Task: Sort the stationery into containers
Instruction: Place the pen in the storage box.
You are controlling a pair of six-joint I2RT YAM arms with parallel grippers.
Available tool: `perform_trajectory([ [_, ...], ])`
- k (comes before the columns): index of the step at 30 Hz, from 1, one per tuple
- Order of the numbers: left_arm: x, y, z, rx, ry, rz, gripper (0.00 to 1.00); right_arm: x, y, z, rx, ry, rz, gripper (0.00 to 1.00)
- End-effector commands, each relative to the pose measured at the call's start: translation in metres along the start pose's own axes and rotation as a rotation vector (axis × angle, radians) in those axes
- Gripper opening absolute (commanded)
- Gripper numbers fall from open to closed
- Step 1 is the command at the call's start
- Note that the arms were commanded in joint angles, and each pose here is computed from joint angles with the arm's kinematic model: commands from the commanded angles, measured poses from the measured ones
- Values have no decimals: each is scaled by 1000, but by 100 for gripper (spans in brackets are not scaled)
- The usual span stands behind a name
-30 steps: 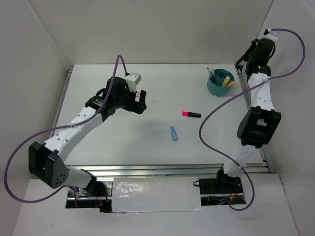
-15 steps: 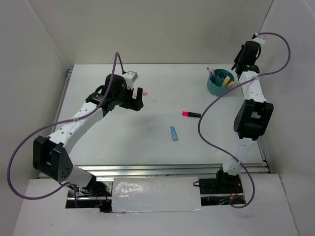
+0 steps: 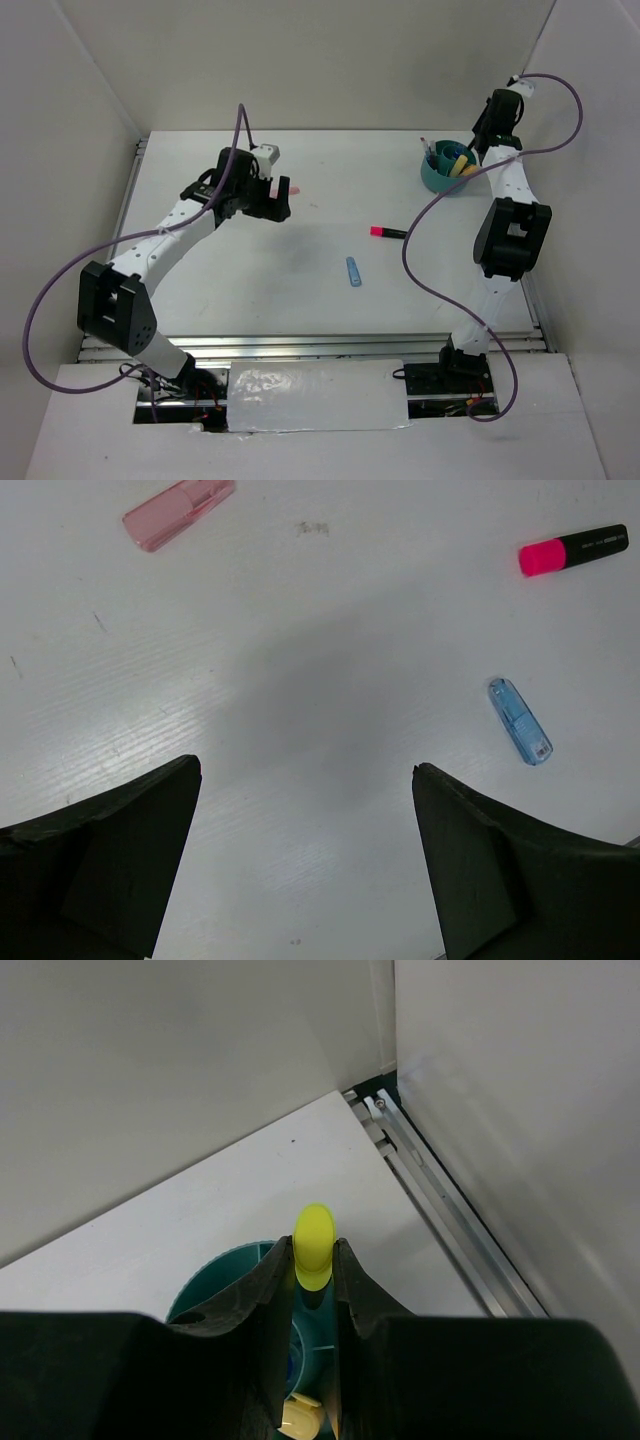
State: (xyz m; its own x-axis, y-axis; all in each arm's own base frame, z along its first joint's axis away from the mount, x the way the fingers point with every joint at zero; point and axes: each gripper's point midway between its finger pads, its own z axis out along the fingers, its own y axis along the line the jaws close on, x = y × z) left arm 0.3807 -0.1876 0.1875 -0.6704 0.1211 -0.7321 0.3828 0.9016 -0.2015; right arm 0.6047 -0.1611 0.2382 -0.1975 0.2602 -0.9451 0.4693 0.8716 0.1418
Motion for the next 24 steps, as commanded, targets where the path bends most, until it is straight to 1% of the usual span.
perform_trajectory([
  [1, -15, -2, 0, 19, -27, -17, 99, -1, 8, 2, -7, -19, 1, 0],
  [8, -13, -2, 5, 32, -19, -25, 99, 23, 7, 6, 2, 27, -34, 0],
  [16, -13, -2, 9, 37, -8, -21, 99, 40, 8, 5, 7, 64, -66, 1],
  [17, -11, -2, 11, 39, -2, -24, 99, 41, 8, 4, 8, 68, -69, 4],
  [18, -12, -2, 11, 40, 0, -25, 99, 43, 7, 4, 13, 72, -70, 9],
  [19, -12, -3, 11, 42, 0, -25, 99, 44, 6, 4, 20, 73, -74, 21],
  [20, -11, -3, 11, 45, 4, -26, 99, 43, 6, 4, 18, 72, -73, 27],
  [21, -11, -3, 11, 45, 4, -25, 99, 42, 6, 3, 19, 70, -73, 37],
  [22, -11, -4, 11, 51, 1, -23, 99, 41, 6, 3, 19, 69, -71, 41],
  [24, -13, -6, 10, 69, -16, -8, 99, 37, 10, -2, -1, 72, -71, 44],
])
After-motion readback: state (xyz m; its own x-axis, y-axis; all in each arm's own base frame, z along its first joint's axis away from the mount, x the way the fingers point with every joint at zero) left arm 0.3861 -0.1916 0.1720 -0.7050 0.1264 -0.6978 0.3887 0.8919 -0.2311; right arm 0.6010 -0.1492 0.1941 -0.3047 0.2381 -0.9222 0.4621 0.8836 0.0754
